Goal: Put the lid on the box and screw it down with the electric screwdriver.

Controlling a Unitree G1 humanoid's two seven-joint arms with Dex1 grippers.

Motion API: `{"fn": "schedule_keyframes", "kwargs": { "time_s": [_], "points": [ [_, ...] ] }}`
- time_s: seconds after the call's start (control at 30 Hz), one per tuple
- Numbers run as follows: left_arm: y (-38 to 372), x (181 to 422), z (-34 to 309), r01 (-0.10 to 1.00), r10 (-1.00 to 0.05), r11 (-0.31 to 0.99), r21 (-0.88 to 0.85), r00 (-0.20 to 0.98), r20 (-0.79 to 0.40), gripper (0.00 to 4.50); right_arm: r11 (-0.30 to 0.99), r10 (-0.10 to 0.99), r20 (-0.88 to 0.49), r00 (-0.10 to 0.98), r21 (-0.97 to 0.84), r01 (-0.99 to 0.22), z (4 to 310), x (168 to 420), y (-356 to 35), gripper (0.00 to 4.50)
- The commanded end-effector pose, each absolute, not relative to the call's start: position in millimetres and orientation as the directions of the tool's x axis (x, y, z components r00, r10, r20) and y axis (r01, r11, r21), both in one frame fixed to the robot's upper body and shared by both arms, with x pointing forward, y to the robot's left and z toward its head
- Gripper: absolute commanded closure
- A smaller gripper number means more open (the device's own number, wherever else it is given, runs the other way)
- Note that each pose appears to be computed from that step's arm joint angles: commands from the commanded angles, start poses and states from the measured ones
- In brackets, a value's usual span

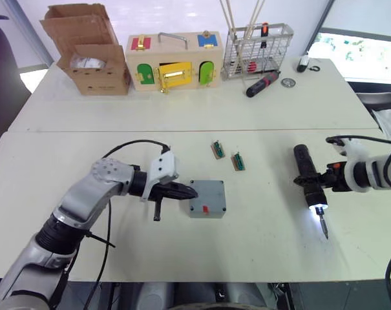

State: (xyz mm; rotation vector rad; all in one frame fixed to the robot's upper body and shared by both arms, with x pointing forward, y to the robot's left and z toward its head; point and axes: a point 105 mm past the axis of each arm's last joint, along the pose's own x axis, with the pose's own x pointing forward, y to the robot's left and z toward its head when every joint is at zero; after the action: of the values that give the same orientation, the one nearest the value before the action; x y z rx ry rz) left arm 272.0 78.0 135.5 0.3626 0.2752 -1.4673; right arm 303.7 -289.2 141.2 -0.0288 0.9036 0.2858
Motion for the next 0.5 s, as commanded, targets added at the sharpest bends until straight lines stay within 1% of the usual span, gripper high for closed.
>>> {"fn": "schedule_keyframes", "kwargs": {
  "time_s": [0.03, 0.07, 0.1, 0.13, 0.2, 0.23, 0.27, 0.33, 0.4, 0.5],
  "points": [
    [89.8, 284.6, 152.5, 0.987, -0.921, 0.130, 0.093, 0.155, -0.358, 4.50, 0.948, 0.251, -0.642, 0.725, 0.014, -0.317, 186.4, 314.4, -288.2, 0.03],
    [91.8, 287.7, 156.0, 0.985, -0.926, 0.155, 0.076, 0.172, -0.336, 4.50, 0.946, 0.270, -0.596, 0.756, 0.020, -0.322, 195.5, 317.5, -287.0, 0.03],
    [94.6, 294.7, 161.4, 0.977, -0.930, 0.210, 0.049, 0.215, -0.298, 4.50, 0.941, 0.300, -0.531, 0.792, 0.027, -0.338, 206.6, 320.7, -283.9, 0.03],
    [98.0, 300.9, 165.8, 0.966, -0.930, 0.257, 0.019, 0.253, -0.265, 4.50, 0.922, 0.356, -0.473, 0.806, 0.039, -0.385, 216.2, 319.7, -275.8, 0.03],
    [106.5, 305.5, 169.5, 0.949, -0.926, 0.314, -0.041, 0.296, -0.234, 4.50, 0.827, 0.541, -0.369, 0.756, 0.070, -0.558, 228.2, 302.6, -243.4, 0.03],
    [110.7, 304.6, 166.1, 0.942, -0.919, 0.331, -0.061, 0.308, -0.245, 4.50, 0.759, 0.632, -0.335, 0.699, 0.087, -0.645, 228.1, 288.6, -224.4, 0.03],
    [114.5, 302.3, 160.2, 0.936, -0.911, 0.344, -0.071, 0.314, -0.269, 4.50, 0.704, 0.693, -0.324, 0.644, 0.113, -0.701, 222.9, 275.4, -208.9, 0.03],
    [120.2, 295.2, 146.6, 0.931, -0.892, 0.357, -0.078, 0.314, -0.325, 4.50, 0.632, 0.755, -0.333, 0.565, 0.139, -0.762, 205.7, 254.8, -185.5, 0.03],
    [123.6, 285.6, 132.0, 0.929, -0.876, 0.359, -0.087, 0.303, -0.376, 4.50, 0.575, 0.788, -0.373, 0.490, 0.160, -0.802, 180.8, 236.2, -164.5, 0.03],
    [124.6, 274.0, 115.0, 0.929, -0.858, 0.357, -0.096, 0.286, -0.426, 4.50, 0.530, 0.807, -0.413, 0.422, 0.190, -0.827, 151.1, 218.5, -142.8, 0.03]
  ]
}}
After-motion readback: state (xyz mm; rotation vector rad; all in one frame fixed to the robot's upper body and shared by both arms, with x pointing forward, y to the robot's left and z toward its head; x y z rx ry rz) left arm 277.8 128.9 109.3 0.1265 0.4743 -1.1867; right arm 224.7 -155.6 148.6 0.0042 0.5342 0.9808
